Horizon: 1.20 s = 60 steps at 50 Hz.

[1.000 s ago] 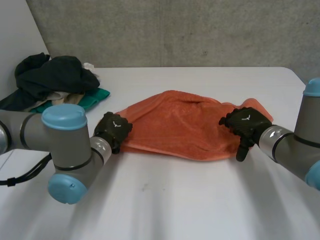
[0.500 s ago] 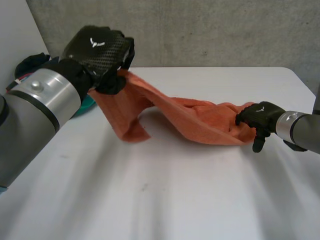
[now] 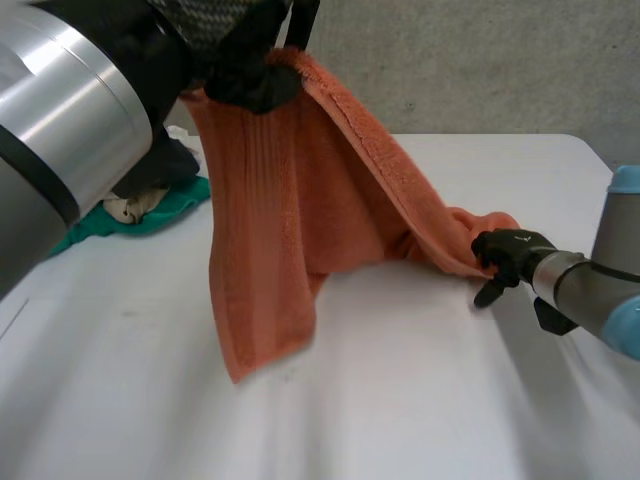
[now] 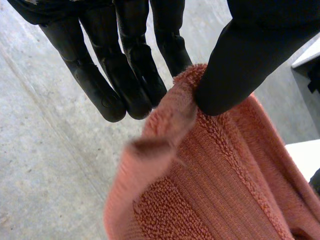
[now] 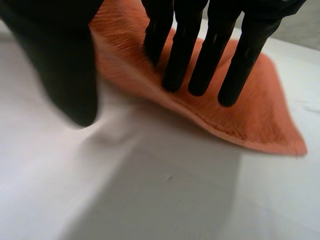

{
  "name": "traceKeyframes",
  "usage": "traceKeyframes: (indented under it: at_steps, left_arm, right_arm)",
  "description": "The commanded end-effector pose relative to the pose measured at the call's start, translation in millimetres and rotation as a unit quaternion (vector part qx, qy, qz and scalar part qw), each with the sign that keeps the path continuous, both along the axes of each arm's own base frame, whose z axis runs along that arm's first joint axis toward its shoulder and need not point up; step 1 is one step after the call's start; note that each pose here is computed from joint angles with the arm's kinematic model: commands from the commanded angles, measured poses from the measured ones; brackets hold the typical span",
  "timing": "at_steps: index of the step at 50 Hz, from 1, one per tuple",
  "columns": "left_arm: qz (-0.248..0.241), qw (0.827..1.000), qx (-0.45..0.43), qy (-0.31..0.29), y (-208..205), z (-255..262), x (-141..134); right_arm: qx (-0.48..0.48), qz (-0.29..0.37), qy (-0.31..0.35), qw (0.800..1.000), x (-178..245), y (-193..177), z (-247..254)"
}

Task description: Fold the laundry.

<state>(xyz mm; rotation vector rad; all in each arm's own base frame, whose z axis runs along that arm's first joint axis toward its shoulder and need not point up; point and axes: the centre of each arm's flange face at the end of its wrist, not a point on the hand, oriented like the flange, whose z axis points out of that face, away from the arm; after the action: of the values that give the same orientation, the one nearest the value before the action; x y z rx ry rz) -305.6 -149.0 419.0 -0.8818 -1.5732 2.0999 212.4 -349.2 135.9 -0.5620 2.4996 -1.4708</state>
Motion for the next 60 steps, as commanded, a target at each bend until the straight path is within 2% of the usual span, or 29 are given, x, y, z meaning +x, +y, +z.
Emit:
traceKeyframes:
  at_steps: [1, 6, 7, 9, 10, 15, 18, 21, 25, 28, 32, 34, 35, 36, 37, 38, 39, 41, 42, 47, 55, 58, 60]
  left_arm:
    - [0.012, 1.0, -0.003, 0.023, 5, 14, 11]
    - [0.073, 0.997, 0.015, 0.006, -27, -1, 31]
    - [0.094, 0.995, 0.024, -0.003, -40, -9, 38]
    - [0.118, 0.992, 0.03, -0.009, -56, -16, 49]
    - [0.133, 0.99, 0.035, -0.017, -68, -23, 56]
    - [0.153, 0.984, 0.077, -0.057, -112, -63, 75]
    - [0.136, 0.979, 0.118, -0.093, -132, -98, 74]
    - [0.115, 0.972, 0.159, -0.129, -145, -135, 67]
    - [0.116, 0.962, 0.181, -0.171, -170, -175, 61]
    - [0.117, 0.964, 0.158, -0.181, -193, -182, 50]
    - [0.104, 0.984, 0.06, -0.131, -223, -144, 19]
    - [0.108, 0.992, -0.02, -0.069, -232, -97, 10]
    - [0.114, 0.991, -0.067, -0.021, -235, -65, 9]
    - [0.117, 0.989, -0.092, 0.006, -235, -47, 10]
    - [0.118, 0.986, -0.114, 0.035, -235, -30, 12]
    - [0.121, 0.977, -0.15, 0.093, -232, -2, 15]
    - [0.122, 0.968, -0.171, 0.136, -229, 17, 18]
    - [0.116, 0.958, -0.191, 0.179, -225, 32, 20]
    - [0.114, 0.956, -0.194, 0.185, -225, 34, 20]
    - [0.115, 0.965, -0.178, 0.158, -228, 16, 19]
    - [0.144, 0.979, -0.118, 0.08, -240, -47, 28]
    - [0.147, 0.983, -0.09, 0.057, -242, -72, 30]
    - [0.145, 0.988, -0.045, 0.022, -241, -110, 31]
  right_arm:
    - [-0.044, -0.083, -0.005, 0.996, -5, -25, 0]
    - [-0.115, -0.083, -0.006, 0.99, -30, -30, 60]
    - [-0.155, -0.075, 0.005, 0.985, -42, -31, 88]
    - [-0.192, -0.061, 0.027, 0.979, -52, -29, 115]
    - [-0.212, -0.038, 0.052, 0.975, -58, -21, 137]
    - [-0.215, 0.038, 0.11, 0.97, -63, 7, 181]
    - [-0.167, 0.072, 0.128, 0.975, -63, 21, 189]
    - [-0.097, 0.104, 0.147, 0.979, -60, 26, 177]
    - [-0.04, 0.151, 0.179, 0.971, -49, 21, 152]
    - [-0.04, 0.156, 0.212, 0.964, -41, 4, 133]
    - [-0.153, 0.102, 0.228, 0.956, -26, -44, 136]
    - [-0.246, 0.062, 0.205, 0.945, -19, -66, 160]
    - [-0.32, 0.026, 0.168, 0.932, -16, -79, 186]
    - [-0.349, 0.008, 0.151, 0.925, -18, -84, 198]
    - [-0.408, -0.029, 0.11, 0.906, -21, -92, 222]
    - [-0.433, -0.047, 0.089, 0.896, -24, -94, 232]
    - [-0.478, -0.077, 0.05, 0.873, -30, -96, 254]
    - [-0.533, -0.1, 0.007, 0.84, -38, -93, 282]
    - [-0.538, -0.102, 0.003, 0.837, -40, -92, 286]
    - [-0.515, -0.062, 0.005, 0.855, -36, -82, 281]
    - [-0.385, 0.001, 0.014, 0.923, -29, -72, 218]
    - [-0.344, 0.016, 0.017, 0.939, -27, -70, 193]
    - [-0.303, 0.03, 0.022, 0.952, -27, -69, 165]
